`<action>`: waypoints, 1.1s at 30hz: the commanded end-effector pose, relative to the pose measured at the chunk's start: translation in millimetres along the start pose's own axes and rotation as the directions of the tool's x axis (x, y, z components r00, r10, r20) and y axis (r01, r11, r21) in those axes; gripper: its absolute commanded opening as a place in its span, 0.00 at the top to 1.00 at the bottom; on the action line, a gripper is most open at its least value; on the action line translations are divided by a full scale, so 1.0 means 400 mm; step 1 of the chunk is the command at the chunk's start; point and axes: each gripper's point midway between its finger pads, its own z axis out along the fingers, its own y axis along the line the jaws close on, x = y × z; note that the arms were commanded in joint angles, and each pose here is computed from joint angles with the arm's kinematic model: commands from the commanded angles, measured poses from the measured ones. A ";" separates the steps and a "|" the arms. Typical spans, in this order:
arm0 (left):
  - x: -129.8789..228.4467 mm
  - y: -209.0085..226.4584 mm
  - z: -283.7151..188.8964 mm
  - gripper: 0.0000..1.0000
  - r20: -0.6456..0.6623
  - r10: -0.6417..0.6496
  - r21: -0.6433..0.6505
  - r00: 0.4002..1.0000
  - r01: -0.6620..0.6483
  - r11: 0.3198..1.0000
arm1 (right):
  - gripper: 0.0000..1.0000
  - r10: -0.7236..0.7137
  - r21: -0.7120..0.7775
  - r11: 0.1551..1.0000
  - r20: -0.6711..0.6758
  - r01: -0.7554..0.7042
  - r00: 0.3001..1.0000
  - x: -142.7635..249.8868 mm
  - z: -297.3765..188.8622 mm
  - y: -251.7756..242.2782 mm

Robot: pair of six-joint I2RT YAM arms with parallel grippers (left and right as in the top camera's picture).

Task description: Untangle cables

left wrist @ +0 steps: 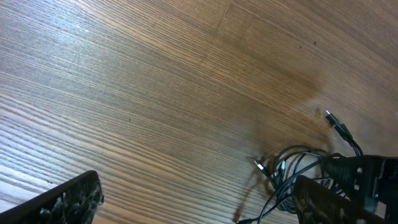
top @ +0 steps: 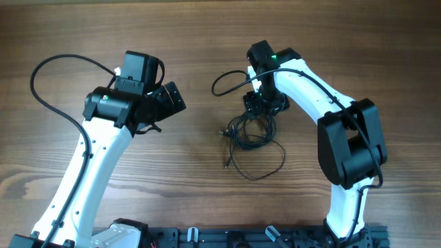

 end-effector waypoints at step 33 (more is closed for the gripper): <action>-0.016 -0.012 -0.007 0.00 0.026 -0.006 0.025 1.000 0.005 1.000 | 0.13 -0.107 -0.117 0.976 0.478 0.184 0.872 -0.042 -0.635 0.117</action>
